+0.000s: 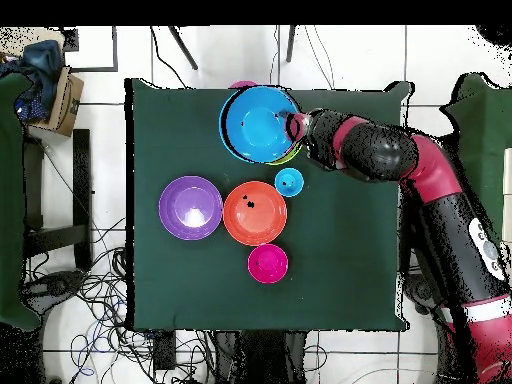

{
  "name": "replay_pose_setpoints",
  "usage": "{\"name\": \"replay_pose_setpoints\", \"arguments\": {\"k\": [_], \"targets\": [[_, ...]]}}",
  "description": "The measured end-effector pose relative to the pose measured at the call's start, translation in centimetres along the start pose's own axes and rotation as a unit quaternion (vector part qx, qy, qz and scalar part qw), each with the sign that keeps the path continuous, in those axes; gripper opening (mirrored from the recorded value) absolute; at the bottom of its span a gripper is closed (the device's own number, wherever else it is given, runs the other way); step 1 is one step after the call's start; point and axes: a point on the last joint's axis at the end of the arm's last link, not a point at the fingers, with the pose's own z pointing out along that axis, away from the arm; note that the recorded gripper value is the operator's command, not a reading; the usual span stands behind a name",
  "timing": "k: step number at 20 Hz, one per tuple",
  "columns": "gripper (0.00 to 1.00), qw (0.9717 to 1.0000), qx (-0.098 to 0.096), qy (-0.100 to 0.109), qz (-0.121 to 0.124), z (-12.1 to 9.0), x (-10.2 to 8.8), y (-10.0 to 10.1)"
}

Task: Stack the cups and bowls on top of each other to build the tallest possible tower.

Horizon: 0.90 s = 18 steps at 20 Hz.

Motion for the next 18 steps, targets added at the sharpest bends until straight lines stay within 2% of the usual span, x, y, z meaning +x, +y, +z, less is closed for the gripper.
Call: {"name": "replay_pose_setpoints", "arguments": {"k": [10, 18], "targets": [[0.0, 1.0, -0.003, -0.002, -0.008, 0.7, 0.2, -0.5], [0.0, 0.9996, -0.006, -0.009, -0.027, 1.4, 0.1, -1.5]]}}
